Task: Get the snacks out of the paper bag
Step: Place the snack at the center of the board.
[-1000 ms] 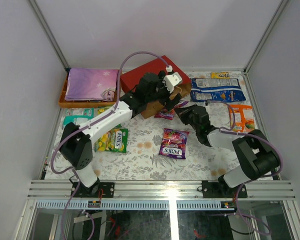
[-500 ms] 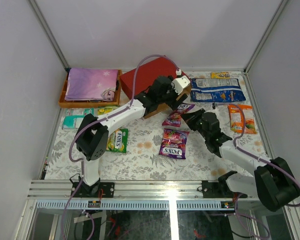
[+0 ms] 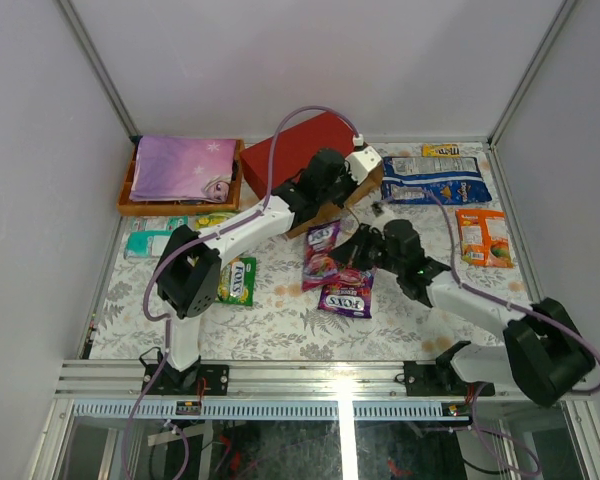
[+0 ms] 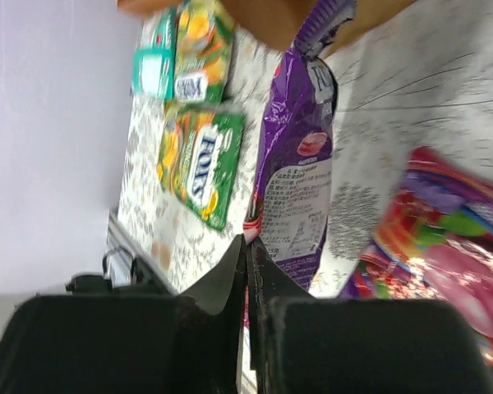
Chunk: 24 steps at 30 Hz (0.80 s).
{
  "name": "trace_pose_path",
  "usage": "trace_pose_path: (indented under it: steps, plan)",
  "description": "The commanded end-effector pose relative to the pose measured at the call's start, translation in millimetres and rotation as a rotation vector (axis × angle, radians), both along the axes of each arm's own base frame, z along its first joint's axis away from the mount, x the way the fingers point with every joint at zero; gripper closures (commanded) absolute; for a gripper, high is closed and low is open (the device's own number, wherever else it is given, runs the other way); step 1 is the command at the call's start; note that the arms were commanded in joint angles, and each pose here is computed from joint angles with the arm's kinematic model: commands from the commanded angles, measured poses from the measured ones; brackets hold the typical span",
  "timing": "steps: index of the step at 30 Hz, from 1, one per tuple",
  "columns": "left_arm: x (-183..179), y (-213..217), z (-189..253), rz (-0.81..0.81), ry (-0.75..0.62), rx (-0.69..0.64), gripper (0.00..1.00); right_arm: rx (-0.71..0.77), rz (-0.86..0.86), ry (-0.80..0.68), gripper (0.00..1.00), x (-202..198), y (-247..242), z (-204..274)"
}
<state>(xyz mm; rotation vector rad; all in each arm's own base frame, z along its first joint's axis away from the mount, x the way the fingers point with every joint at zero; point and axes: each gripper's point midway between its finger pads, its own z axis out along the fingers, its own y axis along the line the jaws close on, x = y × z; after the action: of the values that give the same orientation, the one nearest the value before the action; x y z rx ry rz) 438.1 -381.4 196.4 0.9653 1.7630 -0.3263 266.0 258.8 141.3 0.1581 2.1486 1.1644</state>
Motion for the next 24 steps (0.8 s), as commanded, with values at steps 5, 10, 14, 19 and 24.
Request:
trace_pose_path:
  steps: [5,10,14,19,24]
  plan:
    - [13.1,17.9,42.7,0.079,-0.127,-0.007,1.00,0.048,0.324,-0.029,0.86,-22.0,83.6,0.8]
    - [14.8,28.3,47.6,0.108,-0.141,-0.011,1.00,-0.022,0.235,-0.069,0.23,-4.6,74.1,-7.0]
    - [20.5,35.2,59.0,0.145,-0.142,-0.037,1.00,0.033,0.007,-0.094,0.11,29.4,55.5,2.1]
    - [21.0,41.4,70.7,0.162,-0.146,-0.060,1.00,0.325,-0.316,-0.052,0.20,86.4,28.0,9.4]
    - [20.9,46.7,73.4,0.163,-0.143,-0.071,1.00,0.560,-0.375,-0.009,0.37,135.7,52.8,0.9]
